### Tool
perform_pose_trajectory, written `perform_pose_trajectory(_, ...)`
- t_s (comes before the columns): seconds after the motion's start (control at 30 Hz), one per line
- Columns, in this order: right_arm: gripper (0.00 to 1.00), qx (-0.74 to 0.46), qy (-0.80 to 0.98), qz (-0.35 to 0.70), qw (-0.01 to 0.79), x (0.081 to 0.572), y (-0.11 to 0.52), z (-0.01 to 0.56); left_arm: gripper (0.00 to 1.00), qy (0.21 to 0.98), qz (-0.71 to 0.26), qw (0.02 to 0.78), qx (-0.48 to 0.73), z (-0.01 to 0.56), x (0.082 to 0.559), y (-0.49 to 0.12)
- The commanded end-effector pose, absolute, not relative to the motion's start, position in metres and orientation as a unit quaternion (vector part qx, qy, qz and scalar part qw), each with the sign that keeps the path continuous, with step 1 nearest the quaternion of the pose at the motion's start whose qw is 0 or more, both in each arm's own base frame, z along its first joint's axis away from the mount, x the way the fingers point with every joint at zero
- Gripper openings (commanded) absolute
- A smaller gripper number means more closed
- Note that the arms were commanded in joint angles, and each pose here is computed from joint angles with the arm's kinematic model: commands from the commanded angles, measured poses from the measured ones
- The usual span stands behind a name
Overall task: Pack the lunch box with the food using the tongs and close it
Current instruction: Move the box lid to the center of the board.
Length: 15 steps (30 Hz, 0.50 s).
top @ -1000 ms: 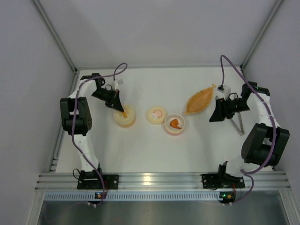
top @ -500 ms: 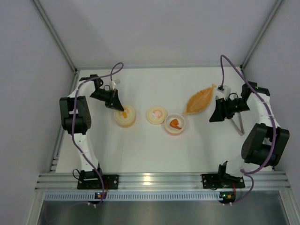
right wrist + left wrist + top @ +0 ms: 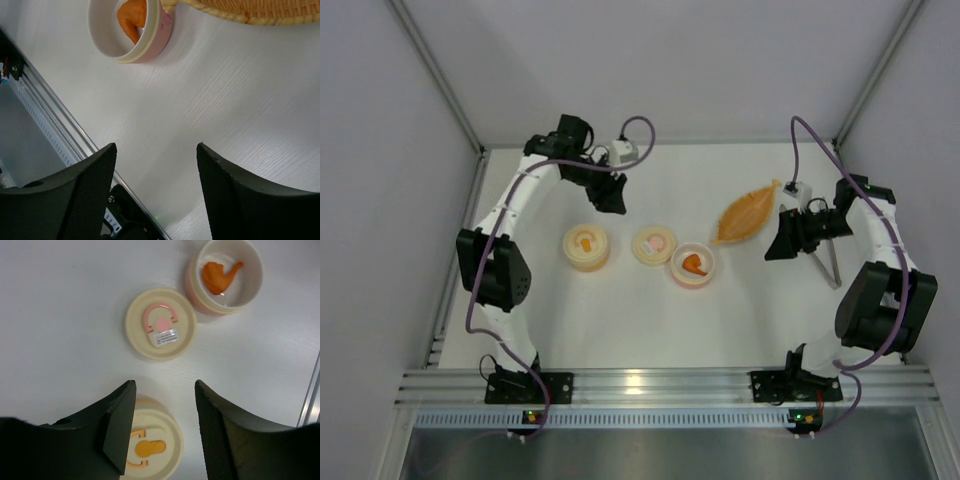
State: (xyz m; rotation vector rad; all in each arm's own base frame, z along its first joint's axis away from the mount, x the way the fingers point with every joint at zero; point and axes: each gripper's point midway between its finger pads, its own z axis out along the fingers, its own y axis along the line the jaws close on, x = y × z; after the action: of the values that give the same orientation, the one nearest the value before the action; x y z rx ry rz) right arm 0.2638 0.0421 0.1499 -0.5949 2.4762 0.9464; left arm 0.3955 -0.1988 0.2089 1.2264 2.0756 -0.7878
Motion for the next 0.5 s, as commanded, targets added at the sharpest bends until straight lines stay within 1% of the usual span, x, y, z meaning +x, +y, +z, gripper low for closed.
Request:
perform_pose_trajectory(0.0, 0.66, -0.220, 0.875, 0.359, 0.238, 0.276, 0.045, 0.166, 0.56, 0.696, -0.295, 0.248, 0.606, 0.177, 0.363, -0.225)
perform_pose_trajectory(0.03, 0.68, -0.218, 0.875, 0.362, 0.237, 0.277, 0.046, 0.166, 0.57, 0.671, -0.310, 0.253, 0.624, 0.177, 0.362, -0.236)
perform_pose_trajectory(0.07, 0.72, -0.217, 0.874, 0.365, 0.235, 0.277, 0.046, 0.166, 0.58, 0.656, -0.312, 0.258, 0.637, 0.175, 0.364, -0.243)
perform_pose_trajectory(0.13, 0.77, -0.215, 0.875, 0.367, 0.230, 0.278, 0.046, 0.167, 0.62, 0.629, -0.324, 0.252, 0.660, 0.159, 0.367, -0.264)
perform_pose_trajectory(0.2, 0.83, -0.216, 0.877, 0.361, 0.230, 0.278, 0.044, 0.167, 0.63, 0.590, -0.315, 0.258, 0.698, 0.160, 0.372, -0.283)
perform_pose_trajectory(0.23, 0.84, -0.217, 0.878, 0.359, 0.231, 0.278, 0.043, 0.167, 0.64, 0.591, -0.323, 0.228, 0.703, 0.140, 0.369, -0.285)
perform_pose_trajectory(0.27, 0.86, -0.217, 0.879, 0.357, 0.232, 0.277, 0.043, 0.167, 0.64, 0.568, -0.307, 0.235, 0.727, 0.141, 0.376, -0.290)
perform_pose_trajectory(0.3, 0.86, -0.216, 0.880, 0.356, 0.229, 0.277, 0.043, 0.165, 0.64, 0.553, -0.306, 0.228, 0.741, 0.136, 0.373, -0.297)
perform_pose_trajectory(0.33, 0.86, -0.215, 0.880, 0.357, 0.228, 0.277, 0.043, 0.165, 0.63, 0.549, -0.318, 0.204, 0.746, 0.121, 0.367, -0.297)
perform_pose_trajectory(0.37, 0.87, -0.215, 0.880, 0.357, 0.227, 0.277, 0.042, 0.164, 0.63, 0.527, -0.318, 0.205, 0.761, 0.116, 0.366, -0.302)
perform_pose_trajectory(0.47, 0.88, -0.214, 0.882, 0.355, 0.223, 0.275, 0.041, 0.164, 0.62, 0.510, -0.324, 0.196, 0.772, 0.099, 0.365, -0.306)
